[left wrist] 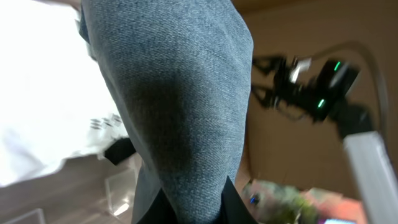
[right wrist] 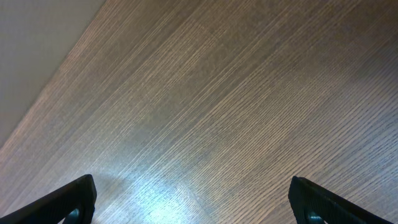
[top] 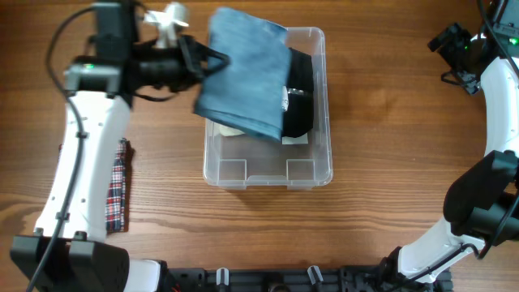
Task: Pack container
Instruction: 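Lower the blue denim into the bin on top of the garments, then release the denim and withdraw the left gripper toward the plaid cloth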
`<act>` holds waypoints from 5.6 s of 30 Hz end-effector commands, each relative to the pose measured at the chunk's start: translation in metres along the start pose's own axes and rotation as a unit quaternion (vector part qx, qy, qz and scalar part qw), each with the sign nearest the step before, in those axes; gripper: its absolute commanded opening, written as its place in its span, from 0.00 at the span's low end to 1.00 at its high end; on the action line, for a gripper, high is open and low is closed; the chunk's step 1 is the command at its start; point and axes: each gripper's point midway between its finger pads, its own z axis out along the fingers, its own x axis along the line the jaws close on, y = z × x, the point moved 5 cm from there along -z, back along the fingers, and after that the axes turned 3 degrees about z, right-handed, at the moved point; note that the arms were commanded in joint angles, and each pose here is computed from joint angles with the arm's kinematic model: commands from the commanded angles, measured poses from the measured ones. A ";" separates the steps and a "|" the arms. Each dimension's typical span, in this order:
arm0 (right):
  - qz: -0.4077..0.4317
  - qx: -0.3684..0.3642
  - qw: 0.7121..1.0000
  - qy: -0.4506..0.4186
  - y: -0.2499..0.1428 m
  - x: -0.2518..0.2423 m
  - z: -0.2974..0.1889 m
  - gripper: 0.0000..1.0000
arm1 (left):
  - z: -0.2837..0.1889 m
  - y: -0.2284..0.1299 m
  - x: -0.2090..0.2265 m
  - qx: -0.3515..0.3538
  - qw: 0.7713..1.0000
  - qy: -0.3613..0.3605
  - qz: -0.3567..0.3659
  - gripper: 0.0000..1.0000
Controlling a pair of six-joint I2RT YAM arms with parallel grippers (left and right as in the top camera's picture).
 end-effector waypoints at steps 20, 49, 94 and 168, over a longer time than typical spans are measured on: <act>0.005 0.004 1.000 0.002 -0.002 0.002 0.003 1.00 | 0.133 -0.063 0.008 0.018 0.969 0.218 -0.110 0.05; 0.005 0.004 1.000 0.002 -0.002 0.002 0.003 1.00 | 0.138 -0.121 0.012 0.100 0.944 0.309 -0.056 0.09; 0.005 0.004 1.000 0.002 -0.002 0.002 0.003 1.00 | 0.064 0.006 -0.042 -0.166 0.970 0.166 0.060 0.05; 0.005 0.004 1.000 0.002 -0.002 0.002 0.003 1.00 | -0.190 -0.149 0.296 -0.195 0.649 0.540 -0.500 0.04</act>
